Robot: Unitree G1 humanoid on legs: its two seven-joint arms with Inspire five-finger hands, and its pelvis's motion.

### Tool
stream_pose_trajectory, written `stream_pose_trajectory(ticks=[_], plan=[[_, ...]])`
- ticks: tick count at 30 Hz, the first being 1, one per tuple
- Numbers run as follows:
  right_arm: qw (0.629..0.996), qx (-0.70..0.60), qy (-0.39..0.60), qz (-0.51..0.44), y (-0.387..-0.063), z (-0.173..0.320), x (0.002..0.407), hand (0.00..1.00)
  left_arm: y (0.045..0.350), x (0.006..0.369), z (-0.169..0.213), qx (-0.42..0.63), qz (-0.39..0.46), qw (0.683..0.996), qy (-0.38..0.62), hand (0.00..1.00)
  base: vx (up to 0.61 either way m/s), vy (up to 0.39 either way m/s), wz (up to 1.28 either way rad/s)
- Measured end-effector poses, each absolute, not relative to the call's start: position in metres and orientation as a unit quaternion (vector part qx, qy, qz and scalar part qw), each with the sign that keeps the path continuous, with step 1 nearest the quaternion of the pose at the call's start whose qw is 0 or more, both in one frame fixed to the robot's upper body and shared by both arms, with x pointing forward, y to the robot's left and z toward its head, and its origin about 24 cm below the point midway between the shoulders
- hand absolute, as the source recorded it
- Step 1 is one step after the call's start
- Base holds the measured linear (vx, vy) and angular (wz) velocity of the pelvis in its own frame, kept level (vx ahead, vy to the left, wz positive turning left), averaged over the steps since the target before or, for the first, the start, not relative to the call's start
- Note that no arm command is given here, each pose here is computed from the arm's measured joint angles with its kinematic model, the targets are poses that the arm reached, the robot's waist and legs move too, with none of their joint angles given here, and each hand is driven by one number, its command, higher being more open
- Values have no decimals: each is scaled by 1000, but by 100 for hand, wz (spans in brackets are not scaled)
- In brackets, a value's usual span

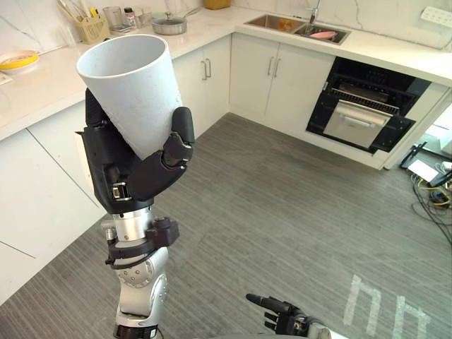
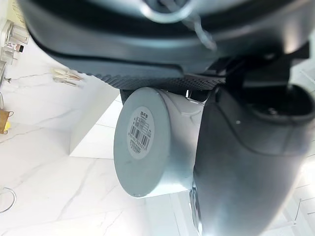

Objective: Walk over to the sink, pick up the cup, carry it to the dishwasher, place the cup inside the dishwasher, then close the dishwasher door

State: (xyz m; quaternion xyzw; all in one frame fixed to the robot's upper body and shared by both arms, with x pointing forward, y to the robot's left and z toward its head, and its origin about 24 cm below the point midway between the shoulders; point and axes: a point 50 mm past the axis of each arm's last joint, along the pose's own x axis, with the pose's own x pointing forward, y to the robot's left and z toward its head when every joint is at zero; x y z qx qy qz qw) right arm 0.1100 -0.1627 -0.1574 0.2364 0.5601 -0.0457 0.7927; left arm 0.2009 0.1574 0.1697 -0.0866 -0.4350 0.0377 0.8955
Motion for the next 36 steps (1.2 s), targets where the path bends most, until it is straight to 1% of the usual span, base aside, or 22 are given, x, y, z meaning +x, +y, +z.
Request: stream_pose_trajectory(ticks=[6,9,10,12,17,22,26,31,33,35,36], plan=[[795,243,554,-47,-162,-157,110,100,158,201,172,-95,44,890,-443,0,-19,0,-25],[821,250,511,-55,-169,-153,112,100,156,205,177,-121,48,881,-454,0,-53,-13,-24],[824,255,503,-57,-169,-153,110,100,156,206,177,-124,49,882,-453,0,-41,-15,0],[841,261,470,-56,-171,-150,105,100,158,208,172,-142,64,883,-443,0,-8,-17,0],[864,247,435,-55,-181,-148,95,100,174,212,151,-197,125,885,-402,0,3,-37,5],[871,229,431,-61,-185,-149,87,100,190,202,137,-185,168,892,-378,0,40,-6,30],[871,223,432,-66,-185,-151,83,100,193,198,133,-179,178,894,-371,0,-7,-28,12],[876,199,437,-46,-184,-150,84,100,200,181,118,-161,199,907,-335,0,-22,-77,-19],[878,185,439,-39,-188,-149,83,100,202,175,120,-156,203,905,-340,0,49,-58,-23],[878,186,439,-43,-189,-150,81,100,208,172,123,-143,208,901,-352,0,144,3,-10],[876,185,443,-53,-194,-151,78,100,213,170,123,-133,215,900,-356,0,141,40,-20]])
